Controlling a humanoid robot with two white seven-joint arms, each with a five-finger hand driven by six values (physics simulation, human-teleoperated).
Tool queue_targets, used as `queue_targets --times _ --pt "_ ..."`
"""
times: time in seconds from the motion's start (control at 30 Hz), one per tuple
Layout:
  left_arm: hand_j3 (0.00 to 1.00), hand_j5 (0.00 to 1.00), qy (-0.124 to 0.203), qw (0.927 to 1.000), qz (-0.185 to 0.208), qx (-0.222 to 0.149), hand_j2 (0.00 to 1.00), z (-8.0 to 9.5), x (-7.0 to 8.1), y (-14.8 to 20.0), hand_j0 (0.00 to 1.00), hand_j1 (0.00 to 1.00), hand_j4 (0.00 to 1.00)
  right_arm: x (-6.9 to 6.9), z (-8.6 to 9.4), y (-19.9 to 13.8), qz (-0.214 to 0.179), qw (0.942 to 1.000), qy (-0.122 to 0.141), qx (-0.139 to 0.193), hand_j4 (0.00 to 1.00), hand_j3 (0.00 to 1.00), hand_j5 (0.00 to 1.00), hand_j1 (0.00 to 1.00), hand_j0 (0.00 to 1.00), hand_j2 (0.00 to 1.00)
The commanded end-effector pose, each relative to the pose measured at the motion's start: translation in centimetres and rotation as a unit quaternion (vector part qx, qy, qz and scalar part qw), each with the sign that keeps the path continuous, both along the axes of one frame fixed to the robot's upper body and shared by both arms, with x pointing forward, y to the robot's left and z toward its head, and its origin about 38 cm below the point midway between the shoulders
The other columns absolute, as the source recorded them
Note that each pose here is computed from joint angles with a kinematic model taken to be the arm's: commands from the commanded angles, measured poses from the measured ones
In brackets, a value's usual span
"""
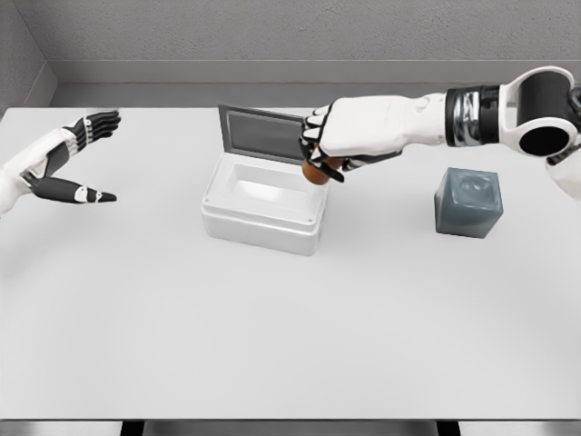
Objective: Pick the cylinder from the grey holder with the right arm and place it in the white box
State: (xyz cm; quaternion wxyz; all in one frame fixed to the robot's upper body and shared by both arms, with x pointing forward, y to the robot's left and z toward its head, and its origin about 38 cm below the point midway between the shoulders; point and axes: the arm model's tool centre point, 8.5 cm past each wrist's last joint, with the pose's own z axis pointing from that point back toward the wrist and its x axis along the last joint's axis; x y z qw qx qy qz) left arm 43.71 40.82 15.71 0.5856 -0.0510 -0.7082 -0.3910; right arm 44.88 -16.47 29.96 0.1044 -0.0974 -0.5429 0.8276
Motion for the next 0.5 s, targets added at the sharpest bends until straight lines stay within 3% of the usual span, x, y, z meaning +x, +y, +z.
queue_targets --times 0.0,0.17,0.47 --pt "1.0 1.0 0.011 0.9999 -0.004 0.004 1.0 -0.7 -0.3 0.0 1.0 1.0 1.0 0.7 -0.9 0.4 -0.007 0.9999 0.015 0.0 0.14 0.14 0.14 0.14 0.14 0.14" --pt "1.0 1.0 0.018 0.9998 -0.006 0.003 1.0 -1.3 -0.3 -0.4 1.0 1.0 1.0 1.4 -1.6 0.7 -0.012 0.9996 0.024 -0.006 0.14 0.14 0.14 0.14 0.14 0.14" --pt "1.0 1.0 0.022 0.9997 -0.007 0.003 1.0 -1.7 -0.4 -0.5 1.0 1.0 1.0 1.1 -2.5 2.0 0.003 0.9993 0.032 -0.016 0.14 0.14 0.14 0.14 0.14 0.14"
